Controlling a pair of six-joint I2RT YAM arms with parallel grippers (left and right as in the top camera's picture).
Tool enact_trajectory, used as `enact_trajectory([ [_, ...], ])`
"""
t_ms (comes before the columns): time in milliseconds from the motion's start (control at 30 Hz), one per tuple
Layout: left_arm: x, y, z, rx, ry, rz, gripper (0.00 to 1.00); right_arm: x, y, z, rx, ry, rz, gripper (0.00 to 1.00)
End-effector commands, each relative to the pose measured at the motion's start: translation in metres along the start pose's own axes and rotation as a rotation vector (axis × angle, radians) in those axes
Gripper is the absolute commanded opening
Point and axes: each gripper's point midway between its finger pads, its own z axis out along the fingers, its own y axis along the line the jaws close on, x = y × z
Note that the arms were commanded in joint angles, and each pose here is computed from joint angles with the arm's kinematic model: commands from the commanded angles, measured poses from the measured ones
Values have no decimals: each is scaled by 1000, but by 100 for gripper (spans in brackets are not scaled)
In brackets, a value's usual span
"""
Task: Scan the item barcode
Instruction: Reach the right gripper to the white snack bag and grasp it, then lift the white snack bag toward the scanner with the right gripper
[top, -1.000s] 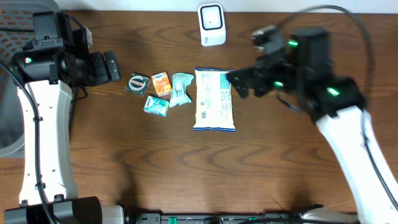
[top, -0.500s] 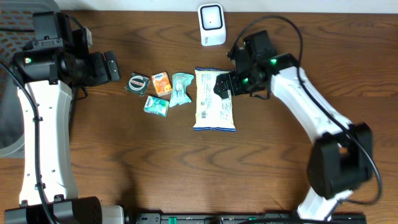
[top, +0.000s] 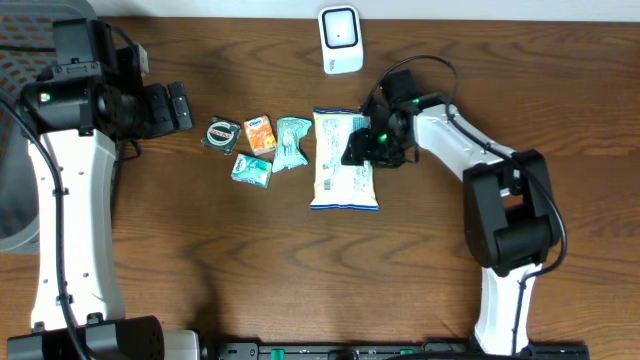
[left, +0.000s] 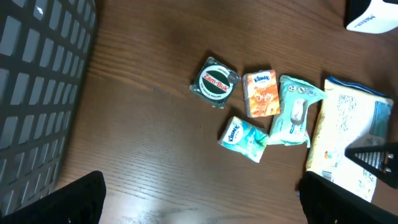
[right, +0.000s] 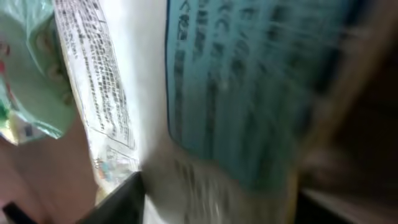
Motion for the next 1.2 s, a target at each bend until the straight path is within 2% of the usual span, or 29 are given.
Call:
enact_trajectory([
  [0,1,1,2,-3,6,-10,98,15,-9,30,17,73,27,1],
  [100,1,1,2,-3,6,-10,98,8,-12,18,15,49,49,1],
  [167,1,1,2,-3,6,-10,98,-4,-10,-7,22,6,11,1],
  [367,1,1,2,-3,6,-10,98,-34,-16,-100,280,-190,-139,1],
  [500,1,1,2,-3,6,-10,98,-41,-27,-157,545,-327,-166,1],
  [567,1,1,2,-3,6,-10,98,-41,-39,-191,772,-395,-169,1],
  [667,1,1,2,-3,6,-10,98,-37,-50,-217,1038,-427,-183,1],
  [800,1,1,2,-3,6,-10,98,-30,-64,-214,1194,-401,-201,1],
  [933,1,1,2,-3,6,-10,98,-22,-86,-188,1251,-324,-215,1],
  [1067,1,1,2,-3,6,-10,98,-14,-97,-158,1236,-225,-240,3],
  [1167,1,1,2,-3,6,-10,98,-7,-93,-129,1147,-165,-260,6],
])
